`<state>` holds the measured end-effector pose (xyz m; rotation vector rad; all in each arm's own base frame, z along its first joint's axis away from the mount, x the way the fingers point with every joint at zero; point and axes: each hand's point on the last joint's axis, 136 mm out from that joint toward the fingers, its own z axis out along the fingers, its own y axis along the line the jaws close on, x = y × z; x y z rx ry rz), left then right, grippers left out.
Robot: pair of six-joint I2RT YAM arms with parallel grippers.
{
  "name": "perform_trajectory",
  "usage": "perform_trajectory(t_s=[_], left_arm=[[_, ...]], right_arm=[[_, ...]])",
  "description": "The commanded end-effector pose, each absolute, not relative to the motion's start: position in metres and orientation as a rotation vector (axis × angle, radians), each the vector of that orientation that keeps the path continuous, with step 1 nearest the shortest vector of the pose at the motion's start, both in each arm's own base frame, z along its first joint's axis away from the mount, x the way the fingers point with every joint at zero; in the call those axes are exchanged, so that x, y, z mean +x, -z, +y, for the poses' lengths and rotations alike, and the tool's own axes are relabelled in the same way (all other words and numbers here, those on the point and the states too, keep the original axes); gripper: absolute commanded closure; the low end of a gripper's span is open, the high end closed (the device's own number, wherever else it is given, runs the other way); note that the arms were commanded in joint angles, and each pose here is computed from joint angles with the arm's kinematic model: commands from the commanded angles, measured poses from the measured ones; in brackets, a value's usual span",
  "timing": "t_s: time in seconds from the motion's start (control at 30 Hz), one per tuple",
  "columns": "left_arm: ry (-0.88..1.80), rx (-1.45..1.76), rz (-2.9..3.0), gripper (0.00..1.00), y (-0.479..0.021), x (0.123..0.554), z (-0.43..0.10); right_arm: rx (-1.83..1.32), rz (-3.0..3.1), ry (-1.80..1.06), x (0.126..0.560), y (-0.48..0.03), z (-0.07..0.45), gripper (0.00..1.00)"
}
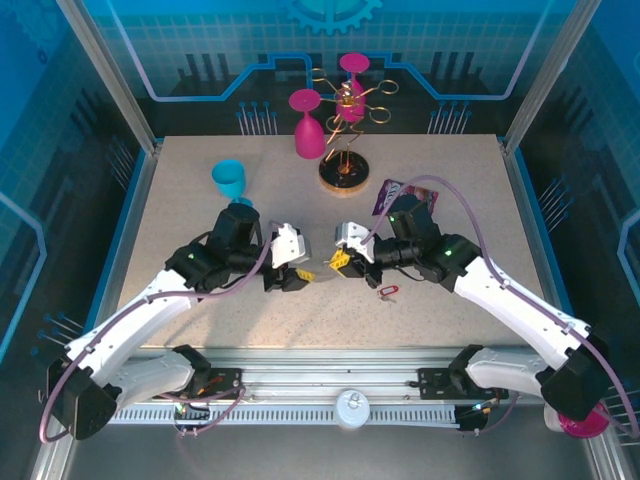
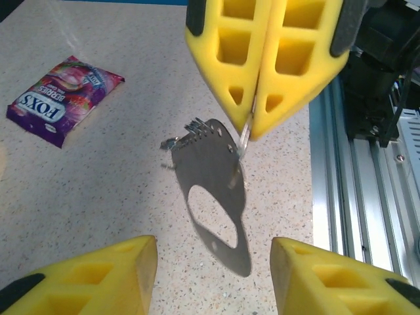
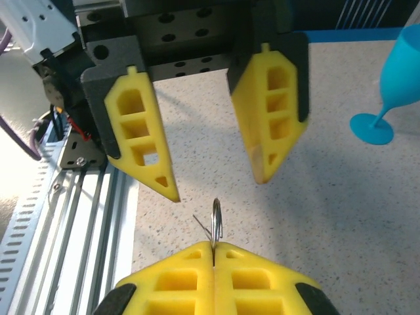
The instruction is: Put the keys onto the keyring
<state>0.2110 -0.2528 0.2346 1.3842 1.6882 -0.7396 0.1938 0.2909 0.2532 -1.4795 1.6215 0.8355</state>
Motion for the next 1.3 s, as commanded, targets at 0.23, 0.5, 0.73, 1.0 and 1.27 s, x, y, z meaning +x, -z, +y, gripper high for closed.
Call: perform_trajectory(t_s=[0.23, 0.5, 0.73, 1.0, 1.27], left_arm=[[0.862, 1.481, 1.544, 0.62, -0.251, 0.197, -0.27], [0.891, 1.495, 1.543, 0.8, -0.249, 0.196, -0.275], [0.92, 1.506, 1.532, 1.0, -0.25, 0.191, -0.276], [1.026, 1.341, 1.404, 1.0, -0.266, 0.191, -0.285], [1.073, 1.282, 1.354, 1.0, -0.27, 0.191, -0.288]], right_arm=[[-1.558, 1.659, -0.819, 0.186, -0.252, 0.298, 1.0], [-1.57, 1.646, -0.844, 0.184, -0.253, 0.307, 1.0], [-1.465, 1.635, -0.867, 0.194, -0.263, 0.304, 0.9], [-1.211, 1.438, -0.904, 0.19, -0.261, 0.273, 0.71], [-1.191, 1.391, -0.954, 0.181, -0.259, 0.279, 0.72]])
